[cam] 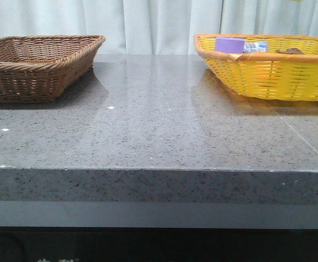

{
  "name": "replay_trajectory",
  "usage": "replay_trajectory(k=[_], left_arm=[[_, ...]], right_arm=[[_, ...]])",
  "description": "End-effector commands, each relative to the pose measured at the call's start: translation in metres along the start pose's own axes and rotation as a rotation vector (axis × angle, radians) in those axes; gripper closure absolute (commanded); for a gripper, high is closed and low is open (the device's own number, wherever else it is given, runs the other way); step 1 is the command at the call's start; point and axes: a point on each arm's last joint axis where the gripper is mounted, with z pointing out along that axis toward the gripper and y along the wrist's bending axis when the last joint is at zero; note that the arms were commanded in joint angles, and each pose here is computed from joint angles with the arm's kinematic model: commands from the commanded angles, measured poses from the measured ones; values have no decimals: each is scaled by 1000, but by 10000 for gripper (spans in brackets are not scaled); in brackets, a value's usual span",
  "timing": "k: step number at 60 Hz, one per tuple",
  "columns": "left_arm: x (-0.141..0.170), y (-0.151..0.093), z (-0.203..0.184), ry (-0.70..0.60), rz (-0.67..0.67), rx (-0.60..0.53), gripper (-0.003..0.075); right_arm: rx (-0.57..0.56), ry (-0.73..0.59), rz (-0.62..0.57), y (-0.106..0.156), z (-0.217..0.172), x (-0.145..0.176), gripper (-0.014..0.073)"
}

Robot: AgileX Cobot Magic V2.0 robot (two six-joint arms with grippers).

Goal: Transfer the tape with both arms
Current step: 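Grip the tape roll with the right gripper and lift it out, then lower the tape roll onto the table between baskets and release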

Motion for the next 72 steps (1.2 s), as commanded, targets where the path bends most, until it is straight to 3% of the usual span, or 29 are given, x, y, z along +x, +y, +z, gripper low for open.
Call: replay_trajectory(k=[1, 20, 33, 59, 72], left_arm=[[-16, -2, -6, -105, -11, 8, 300], [-16, -2, -6, -105, -11, 8, 300], [-16, -2, -6, -105, -11, 8, 300], [-16, -2, -6, -105, -11, 8, 300], [-16, -2, -6, -105, -11, 8, 300]], right_arm=[[-89, -159, -85, 39, -47, -12, 449], [-248, -172, -308, 130, -39, 5, 449], [-304, -129, -444, 166, -11, 21, 449], [-290, -6, -487, 170, 61, 40, 449], [-285, 22, -491, 170, 75, 45, 449]])
